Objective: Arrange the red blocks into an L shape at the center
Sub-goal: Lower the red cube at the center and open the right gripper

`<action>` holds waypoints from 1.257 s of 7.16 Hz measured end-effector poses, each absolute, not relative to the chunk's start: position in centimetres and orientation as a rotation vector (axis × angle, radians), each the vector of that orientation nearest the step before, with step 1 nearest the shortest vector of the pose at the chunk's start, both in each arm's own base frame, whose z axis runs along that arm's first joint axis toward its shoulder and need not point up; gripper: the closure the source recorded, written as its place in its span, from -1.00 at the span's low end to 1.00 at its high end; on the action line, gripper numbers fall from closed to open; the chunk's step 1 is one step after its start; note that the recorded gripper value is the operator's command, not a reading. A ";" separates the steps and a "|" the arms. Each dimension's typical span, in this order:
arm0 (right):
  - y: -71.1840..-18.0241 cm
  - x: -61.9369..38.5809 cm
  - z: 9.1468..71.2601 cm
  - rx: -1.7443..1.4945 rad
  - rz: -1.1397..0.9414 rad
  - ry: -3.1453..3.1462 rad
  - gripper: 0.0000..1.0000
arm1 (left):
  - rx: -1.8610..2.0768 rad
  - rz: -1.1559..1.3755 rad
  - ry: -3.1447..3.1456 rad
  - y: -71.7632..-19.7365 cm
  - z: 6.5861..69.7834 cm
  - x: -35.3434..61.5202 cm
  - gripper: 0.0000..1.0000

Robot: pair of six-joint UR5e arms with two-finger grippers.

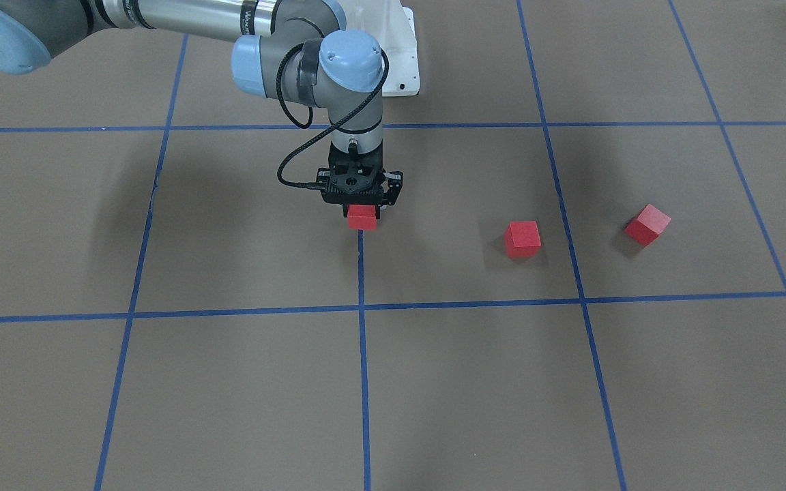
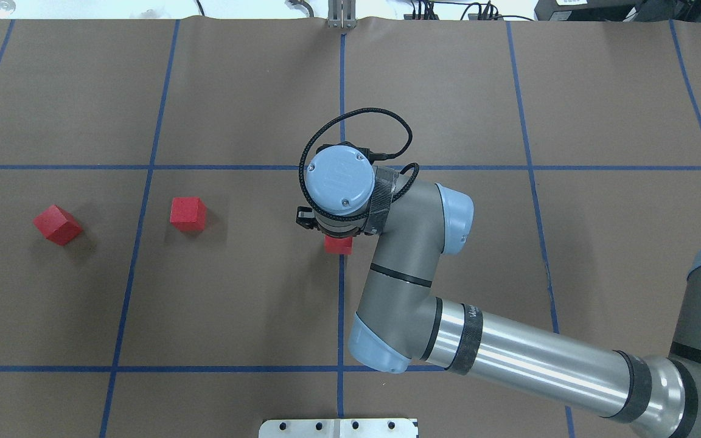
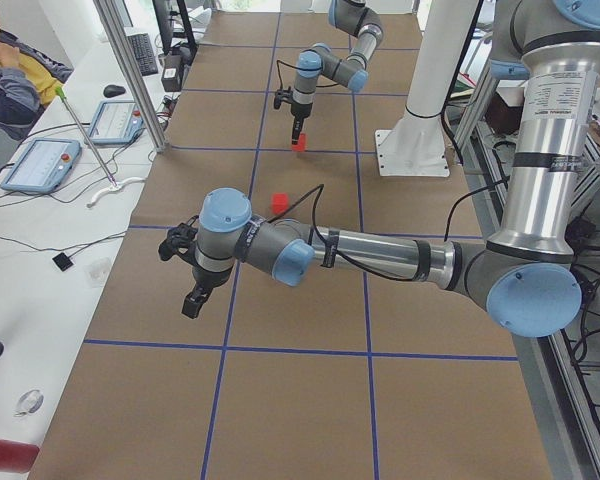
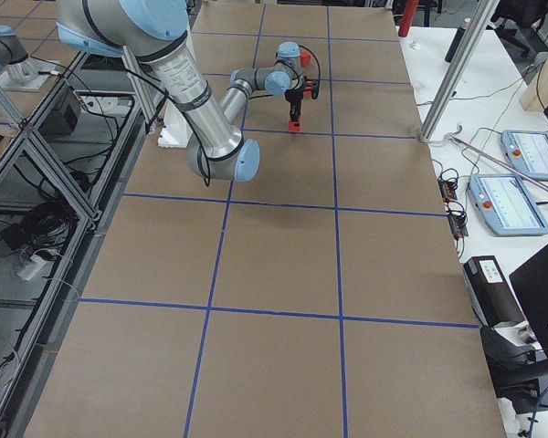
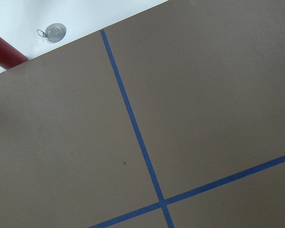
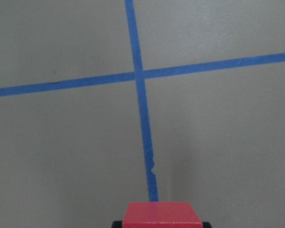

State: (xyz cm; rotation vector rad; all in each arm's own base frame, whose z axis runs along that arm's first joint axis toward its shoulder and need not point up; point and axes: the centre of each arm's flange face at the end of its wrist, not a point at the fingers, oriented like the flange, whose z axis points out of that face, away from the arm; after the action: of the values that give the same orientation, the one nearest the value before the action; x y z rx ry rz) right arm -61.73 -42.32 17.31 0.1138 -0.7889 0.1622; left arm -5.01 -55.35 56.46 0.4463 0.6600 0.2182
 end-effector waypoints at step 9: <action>-41.0 -62.6 17.8 0.105 0.097 -0.750 0.24 | 0.445 0.219 0.660 -55.2 56.6 -5.0 -1.00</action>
State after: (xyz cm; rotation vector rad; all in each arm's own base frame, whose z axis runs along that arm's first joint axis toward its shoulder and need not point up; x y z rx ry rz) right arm -62.59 -40.99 17.76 0.1047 -0.7497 0.0975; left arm -5.02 -55.17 56.63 0.4447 0.6600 0.2188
